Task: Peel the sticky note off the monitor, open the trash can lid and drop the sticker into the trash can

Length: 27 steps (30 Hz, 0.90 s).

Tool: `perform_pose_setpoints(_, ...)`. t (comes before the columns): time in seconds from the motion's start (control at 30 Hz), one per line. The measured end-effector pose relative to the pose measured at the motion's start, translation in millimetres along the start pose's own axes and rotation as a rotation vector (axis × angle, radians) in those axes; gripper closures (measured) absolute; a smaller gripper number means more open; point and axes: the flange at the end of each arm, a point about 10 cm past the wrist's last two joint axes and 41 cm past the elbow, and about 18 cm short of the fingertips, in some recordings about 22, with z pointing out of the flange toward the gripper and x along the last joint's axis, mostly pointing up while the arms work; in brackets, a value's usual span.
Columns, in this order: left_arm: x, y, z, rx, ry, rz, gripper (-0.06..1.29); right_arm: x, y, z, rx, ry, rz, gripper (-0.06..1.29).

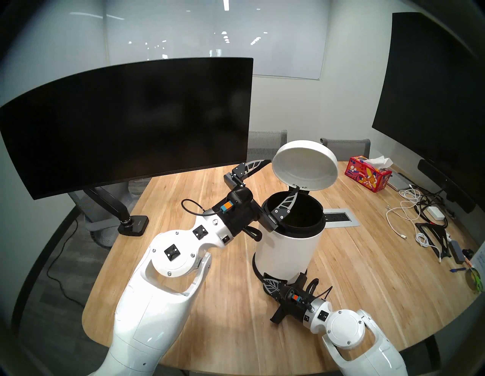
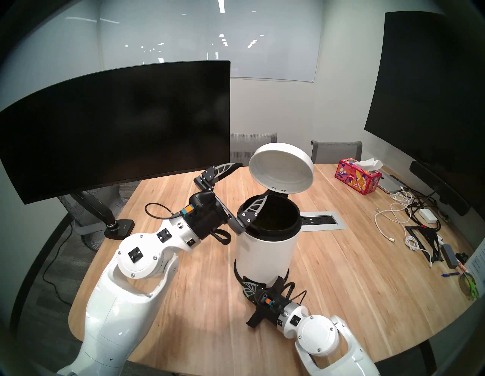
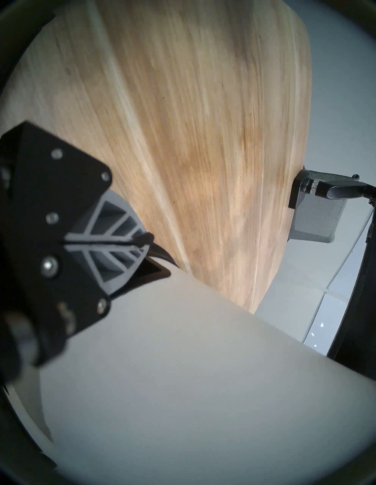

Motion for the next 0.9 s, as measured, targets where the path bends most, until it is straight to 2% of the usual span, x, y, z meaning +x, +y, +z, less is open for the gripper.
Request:
perform_pose_setpoints(0.2,22.3,-13.4,-11.4,0.052,0.039,0.007,-0.02,0.1,-1,-0.6,0.001,-0.001,0.0,1.25)
perform_pose_setpoints(0.37,38.2,-25.2,-30.3,0.099,0.067,0.023,-0.02,0.2,-1,-0.5,0.002,0.0,-0.001,1.25)
perform_pose_setpoints(0.6,54.2,-37.2,-57.5,0.172,0.076,0.024,-0.02,0.4,-2,-0.1,0.002,0.0,-0.002,1.25)
perform_pose_setpoints(0.77,61.3,-47.7,-80.1,0.283,0.079,0.005,-0.02,0.5,-2,0.5,0.001,-0.001,-0.004,1.25)
perform_pose_setpoints(0.83,62.0,-49.9,-84.6,0.308,0.078,0.003,-0.02,0.6,-3,0.6,0.001,-0.001,-0.005,1.25)
perform_pose_setpoints(0.9,62.8,-55.3,-95.6,0.372,0.078,-0.006,-0.02,0.8,-3,1.0,0.001,0.0,-0.006,1.25)
